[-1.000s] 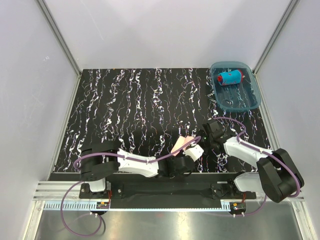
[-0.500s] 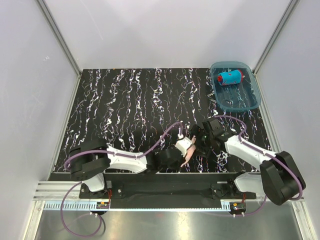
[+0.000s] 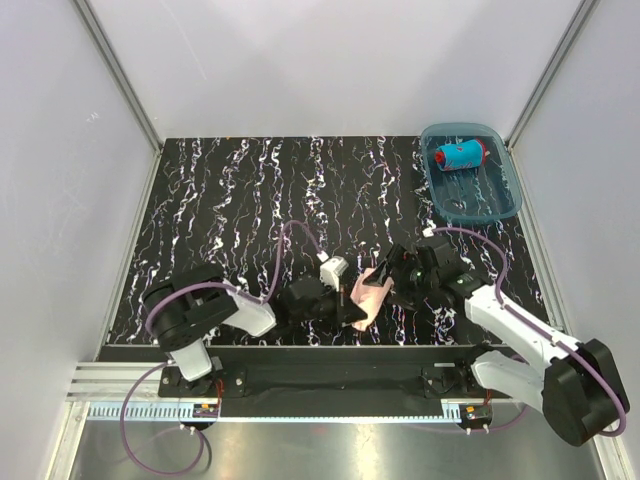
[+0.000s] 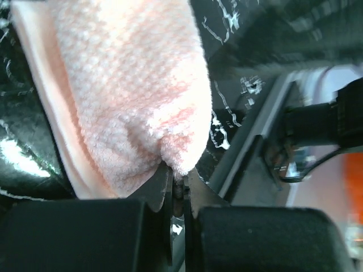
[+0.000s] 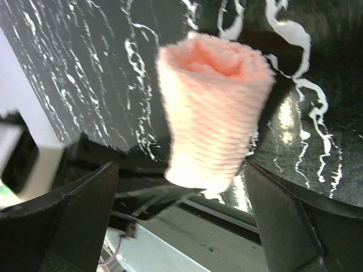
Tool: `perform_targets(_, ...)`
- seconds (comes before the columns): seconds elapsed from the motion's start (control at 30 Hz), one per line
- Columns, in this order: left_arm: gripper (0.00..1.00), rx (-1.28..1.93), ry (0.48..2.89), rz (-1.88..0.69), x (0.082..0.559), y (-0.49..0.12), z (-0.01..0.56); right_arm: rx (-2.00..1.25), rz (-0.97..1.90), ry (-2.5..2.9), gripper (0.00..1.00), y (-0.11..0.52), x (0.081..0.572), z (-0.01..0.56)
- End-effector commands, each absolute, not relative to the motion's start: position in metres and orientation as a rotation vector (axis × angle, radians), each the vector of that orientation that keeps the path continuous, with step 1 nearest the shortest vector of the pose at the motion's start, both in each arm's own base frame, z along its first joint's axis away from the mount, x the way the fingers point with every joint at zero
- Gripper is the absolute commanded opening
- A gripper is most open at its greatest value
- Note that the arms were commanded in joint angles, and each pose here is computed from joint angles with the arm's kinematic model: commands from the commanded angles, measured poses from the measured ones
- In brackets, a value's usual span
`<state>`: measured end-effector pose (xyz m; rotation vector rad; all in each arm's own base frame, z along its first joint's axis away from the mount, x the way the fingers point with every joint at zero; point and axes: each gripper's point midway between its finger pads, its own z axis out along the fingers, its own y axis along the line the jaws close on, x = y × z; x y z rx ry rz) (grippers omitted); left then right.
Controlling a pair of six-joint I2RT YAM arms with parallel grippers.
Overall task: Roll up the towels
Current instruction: Roll the towel
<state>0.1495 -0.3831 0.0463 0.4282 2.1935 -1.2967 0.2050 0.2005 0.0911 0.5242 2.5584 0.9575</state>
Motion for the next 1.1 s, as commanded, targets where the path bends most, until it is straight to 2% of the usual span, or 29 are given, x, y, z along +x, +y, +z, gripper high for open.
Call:
perform_targets(0.0, 0.0, 0.313, 2.078, -1.579, 0.15, -0.387, 0.076, 0.495, 1.017, 2.528, 1.0, 0.205, 0.201, 0.088)
perform_targets(0.37, 0.0, 0.088, 1.973, -1.877, 0.161, -0.368, 0.086, 0.456, 1.111, 2.445, 1.0, 0.213, 0.206, 0.07)
perform_targets(0.73, 0.0, 0.041, 1.973, -1.919, 0.176, -0.361, 0.093, 0.356, 1.169, 2.398, 1.0, 0.232, 0.213, 0.048)
perform_targets(0.87, 0.0, 0.017, 1.984, -1.955, 0.176, -0.364, 0.095, 0.319, 1.202, 2.358, 0.91, 0.242, 0.218, 0.046)
perform_targets(0.9, 0.0, 0.011, 1.982, -1.959, 0.178, -0.364, 0.096, 0.322, 1.196, 2.37, 0.83, 0.243, 0.217, 0.04)
perform_targets(0.97, 0.0, -0.002, 1.99, -1.979, 0.178, -0.364, 0.097, 0.306, 1.211, 2.355, 0.74, 0.247, 0.219, 0.041)
perform_targets(1.0, 0.0, -0.007, 1.987, -1.984, 0.18, -0.364, 0.099, 0.3, 1.212, 2.356, 0.64, 0.248, 0.218, 0.04)
perform_targets(1.07, 0.0, -0.013, 1.991, -1.998, 0.18, -0.363, 0.1, 0.298, 1.212, 2.36, 0.52, 0.25, 0.219, 0.036)
